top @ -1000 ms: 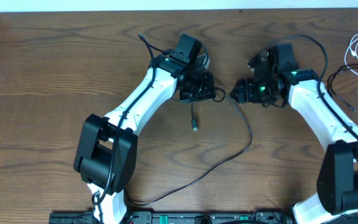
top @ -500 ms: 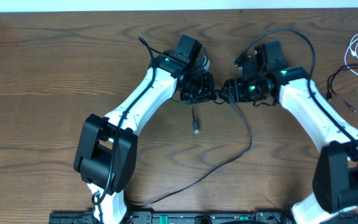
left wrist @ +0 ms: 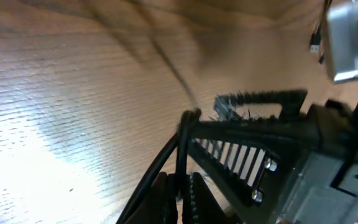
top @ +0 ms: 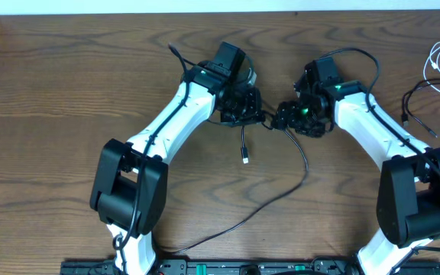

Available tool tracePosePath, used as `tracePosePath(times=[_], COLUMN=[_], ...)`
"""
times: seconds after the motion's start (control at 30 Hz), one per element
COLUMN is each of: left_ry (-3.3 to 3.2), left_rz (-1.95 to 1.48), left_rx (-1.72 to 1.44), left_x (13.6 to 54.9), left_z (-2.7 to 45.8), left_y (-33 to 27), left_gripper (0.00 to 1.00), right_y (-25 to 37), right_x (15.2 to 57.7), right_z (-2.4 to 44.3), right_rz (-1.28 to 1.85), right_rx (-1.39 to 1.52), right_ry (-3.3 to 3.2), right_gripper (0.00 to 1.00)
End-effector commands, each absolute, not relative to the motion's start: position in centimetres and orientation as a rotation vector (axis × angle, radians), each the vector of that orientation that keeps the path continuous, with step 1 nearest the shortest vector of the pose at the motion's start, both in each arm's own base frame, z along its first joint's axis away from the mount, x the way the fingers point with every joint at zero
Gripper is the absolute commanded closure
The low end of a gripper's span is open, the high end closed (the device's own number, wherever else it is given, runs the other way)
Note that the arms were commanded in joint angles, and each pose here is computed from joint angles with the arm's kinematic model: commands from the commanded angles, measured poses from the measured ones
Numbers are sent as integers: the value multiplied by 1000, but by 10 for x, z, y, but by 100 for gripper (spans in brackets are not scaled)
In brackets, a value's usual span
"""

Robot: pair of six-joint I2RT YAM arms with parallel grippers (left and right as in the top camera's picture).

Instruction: Untangle cables

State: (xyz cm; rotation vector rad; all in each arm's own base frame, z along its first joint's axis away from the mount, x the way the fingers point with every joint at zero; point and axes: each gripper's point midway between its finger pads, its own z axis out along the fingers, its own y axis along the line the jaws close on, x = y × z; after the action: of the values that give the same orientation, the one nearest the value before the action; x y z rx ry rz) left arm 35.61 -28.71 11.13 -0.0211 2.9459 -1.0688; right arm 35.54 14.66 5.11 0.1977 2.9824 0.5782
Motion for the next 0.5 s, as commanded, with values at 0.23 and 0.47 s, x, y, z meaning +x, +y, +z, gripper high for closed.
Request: tracePosePath(times=[0.23, 0.47], left_ry=[2911, 2919], left_rz=[-1120, -949], left_rx=[-123, -99], left_x=[375, 375], left_z=[120, 109], left_y=[-265, -266], left_gripper=[93, 93], right_y=[82, 84], right_x=[348, 357], right_z=[32, 33], right_rz=[228, 257], right_rx=[275, 200], right_ry=[3055, 3020], right_gripper=[28, 26])
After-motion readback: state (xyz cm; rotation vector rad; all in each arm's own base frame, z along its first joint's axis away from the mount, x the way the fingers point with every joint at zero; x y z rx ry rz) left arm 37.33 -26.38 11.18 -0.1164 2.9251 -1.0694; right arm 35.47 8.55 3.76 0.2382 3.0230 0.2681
